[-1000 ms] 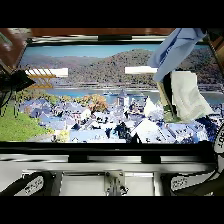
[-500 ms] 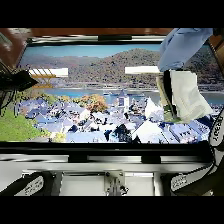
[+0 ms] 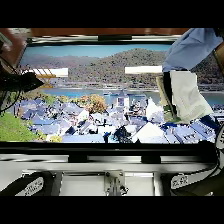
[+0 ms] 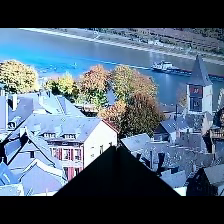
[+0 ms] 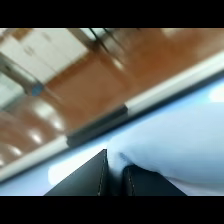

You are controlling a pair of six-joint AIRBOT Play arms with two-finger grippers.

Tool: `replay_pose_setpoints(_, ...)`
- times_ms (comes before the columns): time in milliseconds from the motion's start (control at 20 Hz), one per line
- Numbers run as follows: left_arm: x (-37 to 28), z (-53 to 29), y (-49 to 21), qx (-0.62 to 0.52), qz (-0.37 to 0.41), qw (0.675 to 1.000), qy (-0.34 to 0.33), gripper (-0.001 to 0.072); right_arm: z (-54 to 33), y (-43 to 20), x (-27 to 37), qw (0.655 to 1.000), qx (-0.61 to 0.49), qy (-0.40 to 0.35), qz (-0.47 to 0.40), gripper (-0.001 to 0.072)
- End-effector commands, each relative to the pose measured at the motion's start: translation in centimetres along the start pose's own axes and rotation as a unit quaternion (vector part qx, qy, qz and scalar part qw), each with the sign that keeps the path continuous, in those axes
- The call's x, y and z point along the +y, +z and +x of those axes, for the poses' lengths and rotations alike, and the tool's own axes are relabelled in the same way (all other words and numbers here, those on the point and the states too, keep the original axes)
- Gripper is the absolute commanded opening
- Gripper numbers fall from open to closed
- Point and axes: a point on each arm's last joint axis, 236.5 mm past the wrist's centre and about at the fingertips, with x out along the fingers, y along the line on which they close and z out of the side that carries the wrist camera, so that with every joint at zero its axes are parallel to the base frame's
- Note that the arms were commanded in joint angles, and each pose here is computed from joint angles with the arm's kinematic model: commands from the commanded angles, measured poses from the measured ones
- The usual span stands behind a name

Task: Fold the shirts.

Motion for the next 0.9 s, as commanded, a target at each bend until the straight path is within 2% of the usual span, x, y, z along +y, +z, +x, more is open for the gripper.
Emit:
replay_pose_setpoints(0,-0.1,0.0,-0.2,0.004,0.001,1.0,-0.001,0.0031,-6.1,-5.8,-6.6,0.974,0.163,-0.154,-0.019,0.008)
replay_pose_setpoints(100,-0.1,0.0,-0.2,0.004,0.001,1.0,-0.001,0.0031,-9.7,-7.3,-8.7,0.954,0.212,-0.212,-0.032,0.008)
replay_pose_setpoints(250,-0.1,0.0,-0.2,0.005,0.011,1.0,-0.001,0.0031,-12.9,-10.2,-10.4,0.926,0.276,-0.258,-0.027,0.0081)
replay_pose_setpoints(550,-0.1,0.0,-0.4,0.009,0.013,1.0,-0.001,0.0031,-17.8,-19.0,-12.8,0.838,0.455,-0.299,0.026,0.0081)
replay_pose_setpoints(850,0.0,0.0,-0.1,0.003,0.013,1.0,0.0,0.0031,-19.0,-23.9,-14.6,0.795,0.514,-0.317,0.066,0.0081)
